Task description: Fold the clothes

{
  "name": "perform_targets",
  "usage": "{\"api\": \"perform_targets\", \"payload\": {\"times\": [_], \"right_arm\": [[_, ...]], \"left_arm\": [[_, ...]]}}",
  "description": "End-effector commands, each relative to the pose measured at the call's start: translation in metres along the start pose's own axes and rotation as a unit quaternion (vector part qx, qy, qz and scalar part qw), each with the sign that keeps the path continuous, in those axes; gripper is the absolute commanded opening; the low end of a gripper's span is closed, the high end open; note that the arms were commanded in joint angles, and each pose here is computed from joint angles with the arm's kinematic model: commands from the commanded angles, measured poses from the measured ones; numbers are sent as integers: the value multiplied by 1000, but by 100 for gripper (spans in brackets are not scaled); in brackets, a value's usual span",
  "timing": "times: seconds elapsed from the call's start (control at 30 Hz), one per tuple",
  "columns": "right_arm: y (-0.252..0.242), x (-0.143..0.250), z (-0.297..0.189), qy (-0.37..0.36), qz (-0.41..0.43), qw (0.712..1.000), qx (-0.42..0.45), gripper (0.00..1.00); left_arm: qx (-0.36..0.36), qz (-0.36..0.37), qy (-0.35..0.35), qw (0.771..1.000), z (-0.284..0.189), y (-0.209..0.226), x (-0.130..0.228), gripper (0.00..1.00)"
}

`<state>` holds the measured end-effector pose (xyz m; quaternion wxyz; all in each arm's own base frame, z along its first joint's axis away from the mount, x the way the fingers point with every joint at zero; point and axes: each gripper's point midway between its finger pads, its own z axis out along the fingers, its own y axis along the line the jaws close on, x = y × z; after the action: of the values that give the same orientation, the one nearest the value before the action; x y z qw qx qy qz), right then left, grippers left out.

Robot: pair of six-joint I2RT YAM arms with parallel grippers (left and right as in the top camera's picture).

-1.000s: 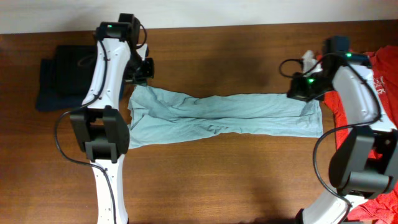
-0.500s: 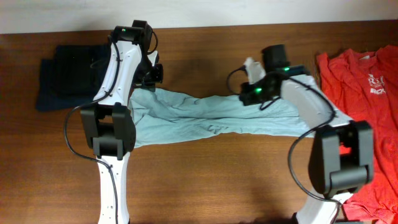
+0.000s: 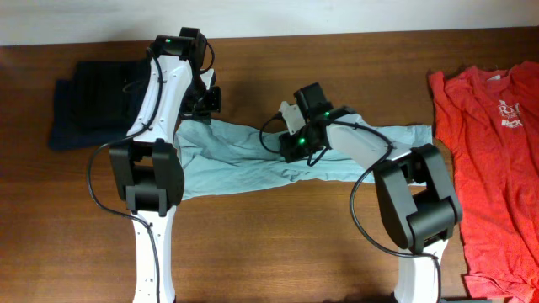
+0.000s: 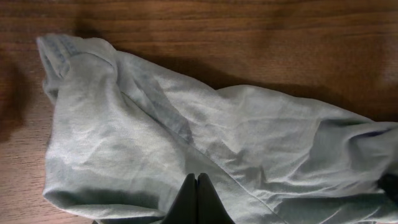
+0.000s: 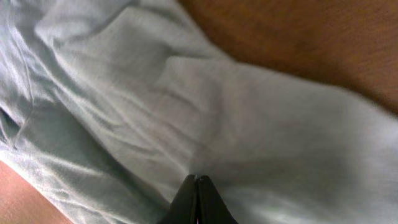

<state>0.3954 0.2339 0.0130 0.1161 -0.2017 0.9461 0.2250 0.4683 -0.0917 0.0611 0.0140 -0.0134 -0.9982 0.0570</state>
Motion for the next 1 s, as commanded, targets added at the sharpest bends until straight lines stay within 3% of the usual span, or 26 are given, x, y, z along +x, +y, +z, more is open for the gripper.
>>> {"api": "perform_targets", "payload": {"times": [0.0, 0.3, 0.53, 0.73, 0.97], "right_arm": [[8, 11, 2, 22, 27, 999, -8, 4], [24, 58, -12, 122, 91, 988, -40, 4], [36, 53, -29, 133, 95, 985, -53, 4], [22, 64, -34, 155, 98, 983, -10, 4], [-12, 31, -76, 110, 124, 986, 14, 4]], "left_arm": [[5, 0, 5, 1000, 2, 0, 1, 0], [5, 0, 4, 1000, 2, 0, 1, 0], [5, 1, 3, 1000, 2, 0, 0, 0], [5, 1, 3, 1000, 2, 0, 0, 1], [5, 1, 2, 1000, 2, 0, 0, 0]]}}
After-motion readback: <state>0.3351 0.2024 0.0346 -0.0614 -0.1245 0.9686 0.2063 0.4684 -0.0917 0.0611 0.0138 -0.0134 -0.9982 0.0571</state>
